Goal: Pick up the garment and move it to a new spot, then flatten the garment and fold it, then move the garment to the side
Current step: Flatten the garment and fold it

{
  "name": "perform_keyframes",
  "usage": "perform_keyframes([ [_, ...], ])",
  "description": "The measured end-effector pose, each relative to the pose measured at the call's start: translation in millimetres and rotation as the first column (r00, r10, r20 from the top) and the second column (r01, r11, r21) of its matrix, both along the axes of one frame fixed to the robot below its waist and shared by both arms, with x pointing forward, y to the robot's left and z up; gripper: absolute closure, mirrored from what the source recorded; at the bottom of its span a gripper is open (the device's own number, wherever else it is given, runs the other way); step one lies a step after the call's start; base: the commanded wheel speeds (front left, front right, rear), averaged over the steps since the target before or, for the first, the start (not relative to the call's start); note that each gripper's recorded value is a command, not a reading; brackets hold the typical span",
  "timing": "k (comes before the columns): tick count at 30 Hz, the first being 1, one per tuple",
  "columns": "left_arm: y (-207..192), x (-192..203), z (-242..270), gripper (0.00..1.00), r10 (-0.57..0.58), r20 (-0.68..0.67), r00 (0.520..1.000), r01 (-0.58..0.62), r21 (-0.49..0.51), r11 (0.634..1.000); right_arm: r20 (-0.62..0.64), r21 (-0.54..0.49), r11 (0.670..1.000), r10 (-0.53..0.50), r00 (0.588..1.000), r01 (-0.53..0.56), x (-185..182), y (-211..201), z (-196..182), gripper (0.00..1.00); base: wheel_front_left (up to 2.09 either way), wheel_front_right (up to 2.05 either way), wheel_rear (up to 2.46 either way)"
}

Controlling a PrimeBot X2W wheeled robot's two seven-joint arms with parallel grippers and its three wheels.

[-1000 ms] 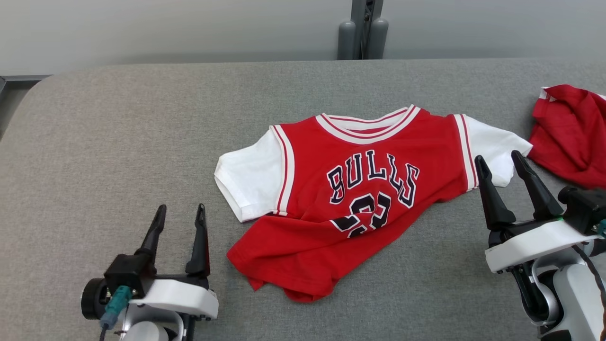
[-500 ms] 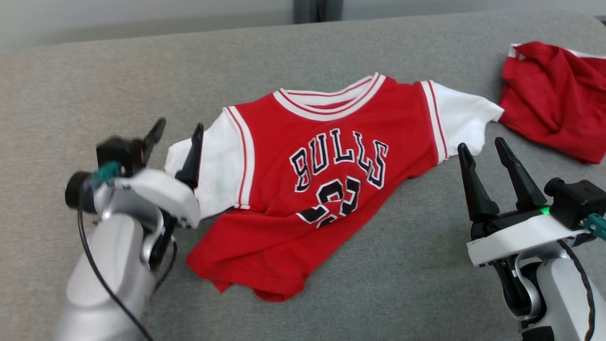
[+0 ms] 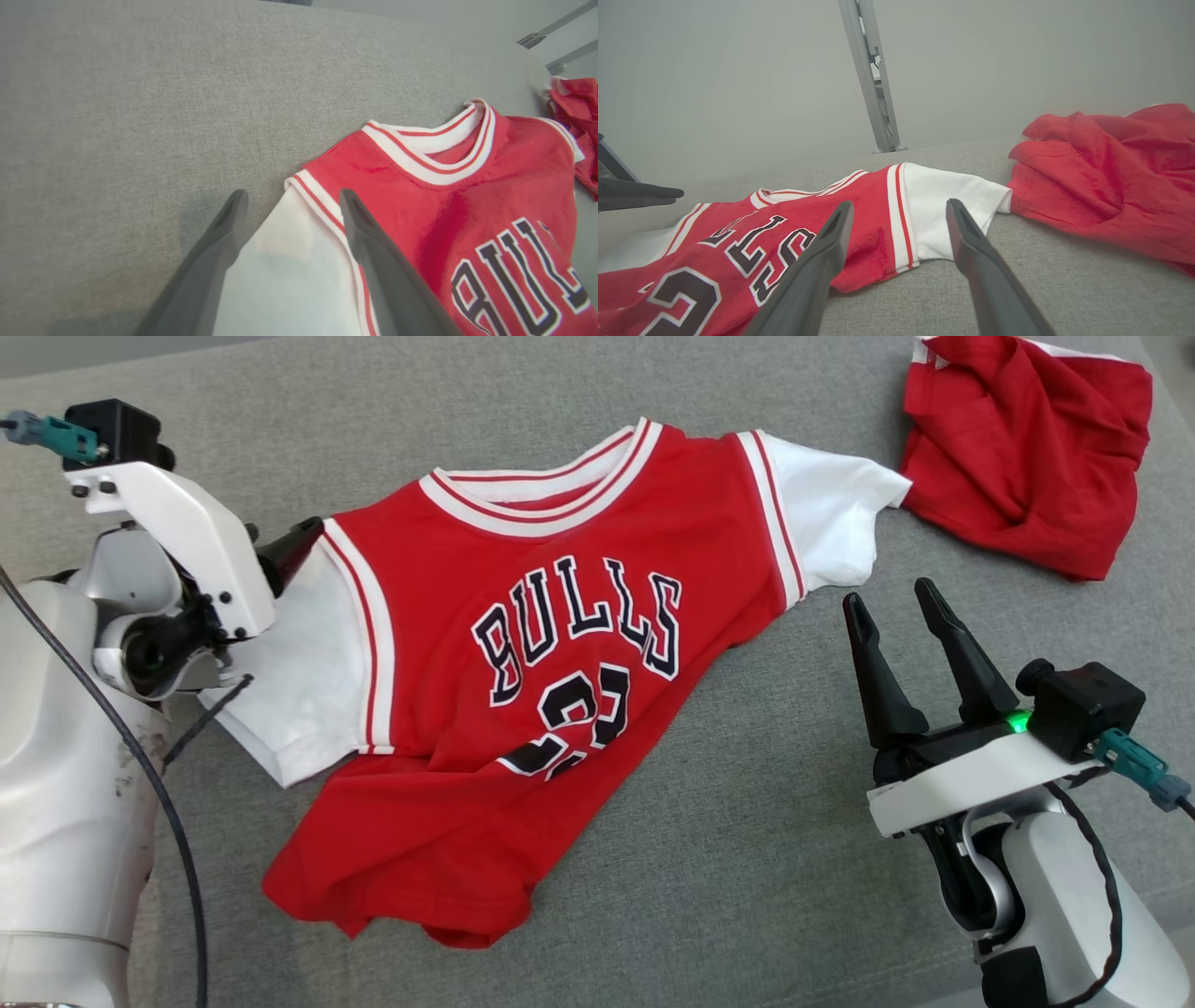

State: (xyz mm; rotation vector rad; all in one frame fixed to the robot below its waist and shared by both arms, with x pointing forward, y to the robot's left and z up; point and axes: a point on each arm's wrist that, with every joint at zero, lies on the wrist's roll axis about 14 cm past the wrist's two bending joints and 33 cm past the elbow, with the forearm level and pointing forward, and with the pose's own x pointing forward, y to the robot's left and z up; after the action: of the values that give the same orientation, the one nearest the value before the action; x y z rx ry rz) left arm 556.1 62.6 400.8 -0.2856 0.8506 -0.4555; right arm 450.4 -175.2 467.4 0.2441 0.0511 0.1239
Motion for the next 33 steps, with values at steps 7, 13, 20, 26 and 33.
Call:
perform_keyframes([
  [7, -14.0, -7.8, -17.8, 0.0, -0.085, -0.122, 0.989, 0.089, 0.029, 0.996, -0.013, 0.001, 1.0, -0.028, 1.0, 0.028, -0.4, -8.0, -8.1, 0.0, 0.0, 0.0, 0.0],
  [13, -20.3, -10.1, -28.0, 0.0, -0.113, -0.163, 0.98, 0.124, 0.057, 0.991, -0.018, 0.001, 0.999, -0.04, 0.999, 0.04, 1.6, -11.6, -11.2, 0.0, 0.0, 0.0, 0.0],
  [20, -23.6, -6.5, -31.0, 1.0, -0.116, -0.173, 0.978, 0.128, 0.062, 0.99, -0.029, 0.001, 0.999, -0.049, 0.998, 0.049, 3.1, -14.5, -15.5, 0.0, 0.0, 0.0, 0.0],
  [26, -10.0, 18.7, -15.0, 1.0, -0.056, -0.046, 0.997, 0.061, 0.104, 0.993, -0.026, 0.002, 0.999, -0.049, 0.998, 0.049, 5.0, -13.8, -15.3, 0.0, 0.0, 0.0, 0.0],
  [33, -10.5, 64.4, 32.7, 1.0, -0.061, 0.277, 0.959, 0.019, 0.152, 0.988, -0.026, 0.002, 0.999, -0.045, 0.999, 0.046, 3.5, -10.8, -15.0, 0.0, 0.0, 0.0, 0.0],
])
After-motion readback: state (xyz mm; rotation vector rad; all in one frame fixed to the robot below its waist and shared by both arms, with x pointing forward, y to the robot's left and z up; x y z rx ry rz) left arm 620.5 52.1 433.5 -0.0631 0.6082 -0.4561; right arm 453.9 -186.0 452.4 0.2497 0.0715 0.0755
